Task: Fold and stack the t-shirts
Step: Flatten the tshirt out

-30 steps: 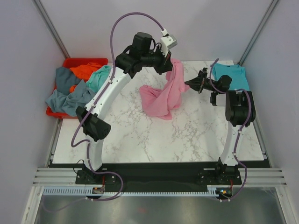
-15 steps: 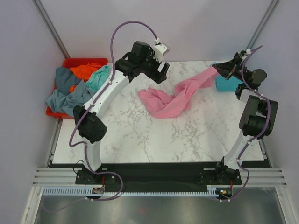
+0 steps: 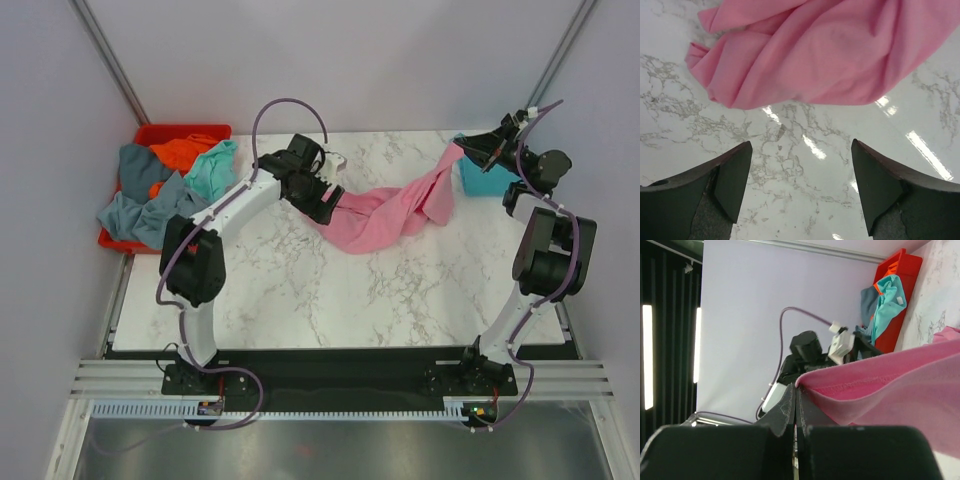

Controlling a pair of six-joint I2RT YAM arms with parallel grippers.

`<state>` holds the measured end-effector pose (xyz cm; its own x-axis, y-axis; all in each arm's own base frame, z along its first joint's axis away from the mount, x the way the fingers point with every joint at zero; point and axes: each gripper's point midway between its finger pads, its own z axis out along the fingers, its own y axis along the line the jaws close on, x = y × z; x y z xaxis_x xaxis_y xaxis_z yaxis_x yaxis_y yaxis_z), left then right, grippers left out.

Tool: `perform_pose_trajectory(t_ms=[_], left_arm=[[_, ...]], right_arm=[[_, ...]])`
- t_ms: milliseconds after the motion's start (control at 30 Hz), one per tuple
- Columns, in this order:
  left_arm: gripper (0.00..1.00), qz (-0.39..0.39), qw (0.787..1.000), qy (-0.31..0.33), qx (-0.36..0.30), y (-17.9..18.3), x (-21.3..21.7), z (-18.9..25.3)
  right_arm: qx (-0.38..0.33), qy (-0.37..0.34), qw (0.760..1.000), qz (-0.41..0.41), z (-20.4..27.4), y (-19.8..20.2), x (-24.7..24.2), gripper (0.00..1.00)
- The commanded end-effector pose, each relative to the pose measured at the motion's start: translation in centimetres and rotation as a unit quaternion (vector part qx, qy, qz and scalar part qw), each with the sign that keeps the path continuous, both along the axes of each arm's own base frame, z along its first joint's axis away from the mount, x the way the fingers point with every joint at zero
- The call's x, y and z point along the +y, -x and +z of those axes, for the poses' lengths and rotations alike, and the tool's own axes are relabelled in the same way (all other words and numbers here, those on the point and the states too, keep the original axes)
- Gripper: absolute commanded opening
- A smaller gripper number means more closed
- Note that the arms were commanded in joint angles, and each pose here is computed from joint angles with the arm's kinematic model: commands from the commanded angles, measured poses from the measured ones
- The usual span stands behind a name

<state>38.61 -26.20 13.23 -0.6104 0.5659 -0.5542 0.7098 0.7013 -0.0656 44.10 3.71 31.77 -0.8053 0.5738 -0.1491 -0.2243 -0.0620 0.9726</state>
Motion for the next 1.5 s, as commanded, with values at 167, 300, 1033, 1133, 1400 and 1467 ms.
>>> perform_pose_trajectory(t_ms=[167, 300, 1033, 1133, 1400, 1467], left_arm=[[0.86, 0.096, 0.995, -0.025, 0.014, -7.8, 5.1, -4.9], [0.84, 0.082, 0.996, -0.002, 0.026, -9.1, 4.1, -6.0], [0.02, 0.049, 0.986, 0.149, -0.048, -12.1, 0.4, 5.4], [0.02, 0.01, 0.972, 0.205, -0.117, -11.0, -1.0, 13.8], [0.02, -0.062, 0.96, 0.259, -0.087, -0.2, -1.8, 20.1], [0.02, -0.069, 0.963, 0.258, -0.045, 3.4, -1.4, 18.6]], right_arm=[[-0.161, 0.049, 0.986, 0.016, 4.7, 5.6, 0.9, 0.0], [-0.16, 0.05, 0.986, 0.016, 4.6, 5.9, 1.0, 0.0], [-0.148, 0.066, 0.987, 0.019, 2.6, 6.1, 1.2, 0.0], [-0.13, 0.07, 0.989, 0.027, 1.2, 5.4, 0.9, 0.0], [-0.067, 0.088, 0.992, 0.06, -3.5, 4.2, 0.3, 0.71], [-0.063, 0.083, 0.993, 0.053, -4.4, 2.8, -0.2, 0.98]])
